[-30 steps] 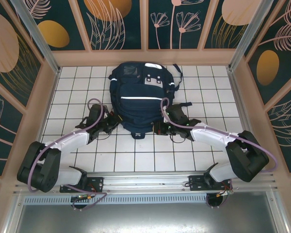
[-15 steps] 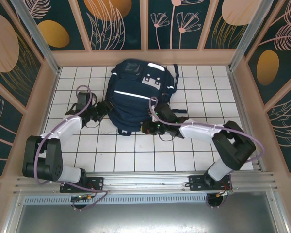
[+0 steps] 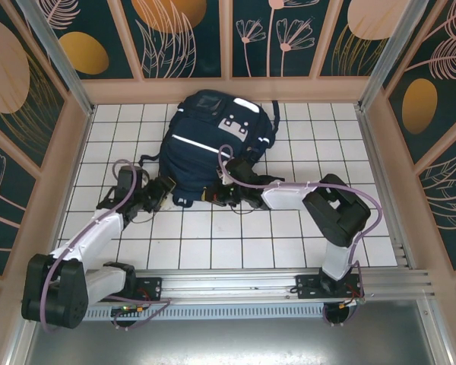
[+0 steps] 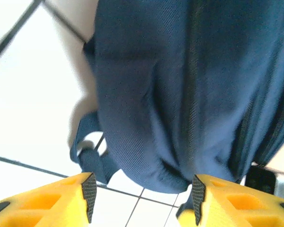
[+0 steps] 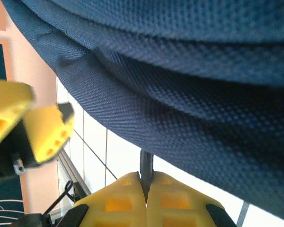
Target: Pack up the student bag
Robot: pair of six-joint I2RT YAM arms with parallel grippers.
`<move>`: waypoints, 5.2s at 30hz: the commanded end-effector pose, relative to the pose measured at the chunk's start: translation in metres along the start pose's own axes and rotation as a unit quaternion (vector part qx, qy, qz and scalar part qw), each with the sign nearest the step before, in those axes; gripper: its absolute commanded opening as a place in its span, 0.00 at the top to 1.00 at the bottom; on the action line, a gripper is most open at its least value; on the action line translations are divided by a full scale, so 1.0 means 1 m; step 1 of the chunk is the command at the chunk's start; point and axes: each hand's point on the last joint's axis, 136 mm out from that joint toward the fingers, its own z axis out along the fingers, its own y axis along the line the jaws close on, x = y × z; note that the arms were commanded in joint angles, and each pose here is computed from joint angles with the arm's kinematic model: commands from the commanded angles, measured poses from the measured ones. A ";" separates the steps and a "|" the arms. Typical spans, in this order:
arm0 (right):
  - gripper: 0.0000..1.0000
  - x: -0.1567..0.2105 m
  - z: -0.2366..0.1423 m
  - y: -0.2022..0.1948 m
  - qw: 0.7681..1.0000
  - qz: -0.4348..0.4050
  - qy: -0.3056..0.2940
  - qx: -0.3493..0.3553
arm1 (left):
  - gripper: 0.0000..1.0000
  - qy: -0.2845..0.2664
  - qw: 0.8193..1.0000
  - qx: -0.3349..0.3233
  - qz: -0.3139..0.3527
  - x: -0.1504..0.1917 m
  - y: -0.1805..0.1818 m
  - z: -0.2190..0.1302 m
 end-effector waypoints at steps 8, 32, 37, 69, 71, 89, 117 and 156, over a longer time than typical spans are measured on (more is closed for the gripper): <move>1.00 -0.002 -0.002 0.031 0.999 -0.021 -0.007 -0.046 | 0.46 -0.002 1.000 -0.006 -0.030 -0.004 -0.002 0.031; 1.00 0.010 -0.020 -0.020 0.997 -0.051 -0.016 0.063 | 1.00 -0.062 0.998 -0.027 0.011 -0.032 -0.003 0.034; 1.00 0.013 -0.032 -0.034 0.994 -0.060 -0.021 0.094 | 1.00 -0.066 0.998 -0.020 0.011 -0.035 -0.009 0.027; 1.00 -0.039 -0.080 -0.081 0.981 -0.078 -0.074 0.165 | 1.00 -0.051 0.999 -0.001 -0.002 -0.023 -0.003 0.002; 1.00 -0.042 -0.081 -0.082 0.979 -0.081 -0.074 0.169 | 1.00 -0.047 0.999 0.003 -0.002 -0.022 -0.004 0.001; 1.00 -0.068 -0.093 -0.093 0.970 -0.083 -0.088 0.210 | 1.00 -0.031 0.999 0.019 0.003 -0.012 -0.007 -0.009; 1.00 -0.103 -0.119 -0.127 0.962 -0.041 -0.115 0.243 | 1.00 -0.011 0.999 0.030 0.012 0.001 -0.003 -0.015; 0.58 -0.095 -0.153 -0.113 0.960 -0.029 -0.180 0.214 | 1.00 0.014 0.999 0.039 0.020 0.011 0.002 -0.007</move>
